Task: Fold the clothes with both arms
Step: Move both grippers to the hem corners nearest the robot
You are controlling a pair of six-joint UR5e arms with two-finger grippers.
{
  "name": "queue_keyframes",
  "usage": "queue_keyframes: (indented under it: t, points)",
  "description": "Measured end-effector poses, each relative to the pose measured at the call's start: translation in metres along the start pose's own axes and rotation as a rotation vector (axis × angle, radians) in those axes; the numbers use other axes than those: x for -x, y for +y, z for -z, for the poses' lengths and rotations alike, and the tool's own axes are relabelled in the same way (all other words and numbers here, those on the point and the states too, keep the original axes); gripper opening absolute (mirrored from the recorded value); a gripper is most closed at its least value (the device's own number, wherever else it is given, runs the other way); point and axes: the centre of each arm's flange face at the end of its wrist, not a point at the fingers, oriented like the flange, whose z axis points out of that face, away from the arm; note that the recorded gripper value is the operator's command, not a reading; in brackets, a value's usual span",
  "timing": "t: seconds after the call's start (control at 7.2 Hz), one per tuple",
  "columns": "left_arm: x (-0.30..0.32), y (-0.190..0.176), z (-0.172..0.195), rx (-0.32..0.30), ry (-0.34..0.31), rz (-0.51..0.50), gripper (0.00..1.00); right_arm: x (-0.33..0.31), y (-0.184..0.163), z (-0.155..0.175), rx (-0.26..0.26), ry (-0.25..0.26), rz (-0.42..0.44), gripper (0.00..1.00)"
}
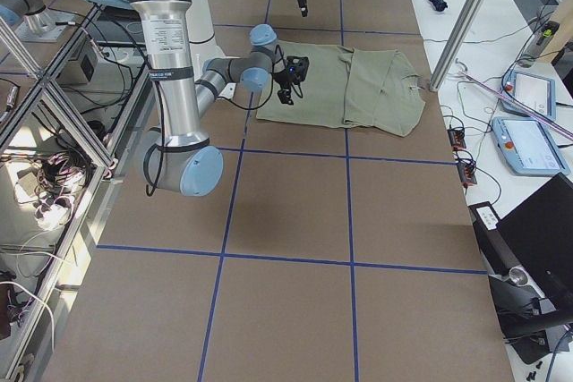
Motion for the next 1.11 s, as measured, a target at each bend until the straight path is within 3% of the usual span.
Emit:
queue_keyframes:
  t: [0.42,1.11]
  points:
    - [0.037,0.082,-0.038,-0.022,-0.028,0.147,0.69,-0.008,0.036,0.007,-0.027,-0.011,-0.084,0.99]
    - [0.070,0.102,-0.072,-0.029,-0.074,0.143,0.69,-0.008,0.038,0.008,-0.035,-0.015,-0.087,0.99]
